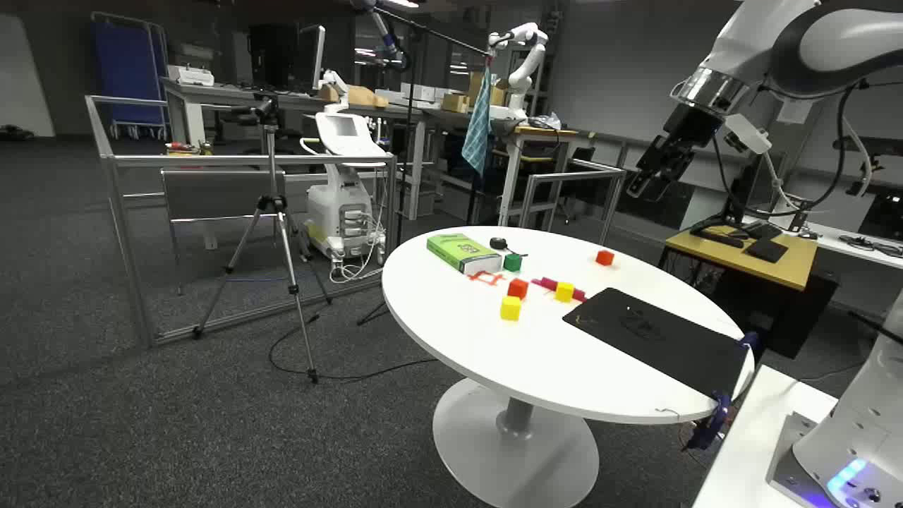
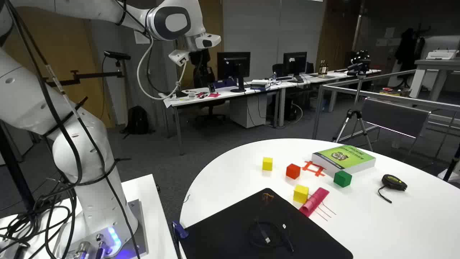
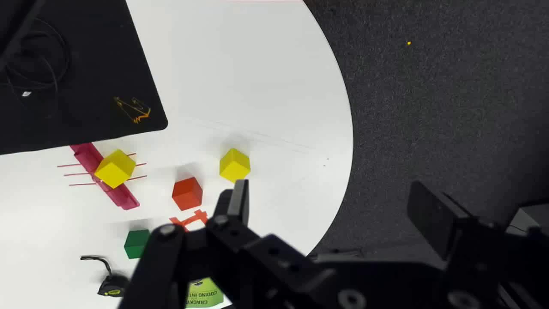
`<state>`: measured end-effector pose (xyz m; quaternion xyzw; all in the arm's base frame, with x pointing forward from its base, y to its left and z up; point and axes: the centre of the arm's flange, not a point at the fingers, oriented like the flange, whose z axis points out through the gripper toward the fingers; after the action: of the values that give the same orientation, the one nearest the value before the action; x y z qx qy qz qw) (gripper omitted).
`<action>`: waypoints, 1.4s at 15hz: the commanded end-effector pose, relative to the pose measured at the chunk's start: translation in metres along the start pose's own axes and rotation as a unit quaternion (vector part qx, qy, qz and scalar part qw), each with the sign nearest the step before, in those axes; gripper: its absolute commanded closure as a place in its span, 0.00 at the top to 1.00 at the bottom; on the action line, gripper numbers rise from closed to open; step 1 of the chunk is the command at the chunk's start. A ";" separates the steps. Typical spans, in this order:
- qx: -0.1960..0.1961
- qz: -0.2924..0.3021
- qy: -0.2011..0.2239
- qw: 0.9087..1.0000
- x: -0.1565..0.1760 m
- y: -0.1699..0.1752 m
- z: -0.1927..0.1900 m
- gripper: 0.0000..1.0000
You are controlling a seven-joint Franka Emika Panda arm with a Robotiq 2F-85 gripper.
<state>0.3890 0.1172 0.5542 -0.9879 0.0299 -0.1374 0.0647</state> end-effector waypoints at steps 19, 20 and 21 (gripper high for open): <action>-0.041 -0.108 0.012 0.993 0.016 0.276 0.078 1.00; -0.041 -0.112 0.013 0.993 0.017 0.272 0.076 1.00; -0.042 -0.115 0.015 0.992 0.018 0.267 0.075 1.00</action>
<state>0.4156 -0.1393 0.4511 -0.9844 -0.0777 -0.1576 0.0066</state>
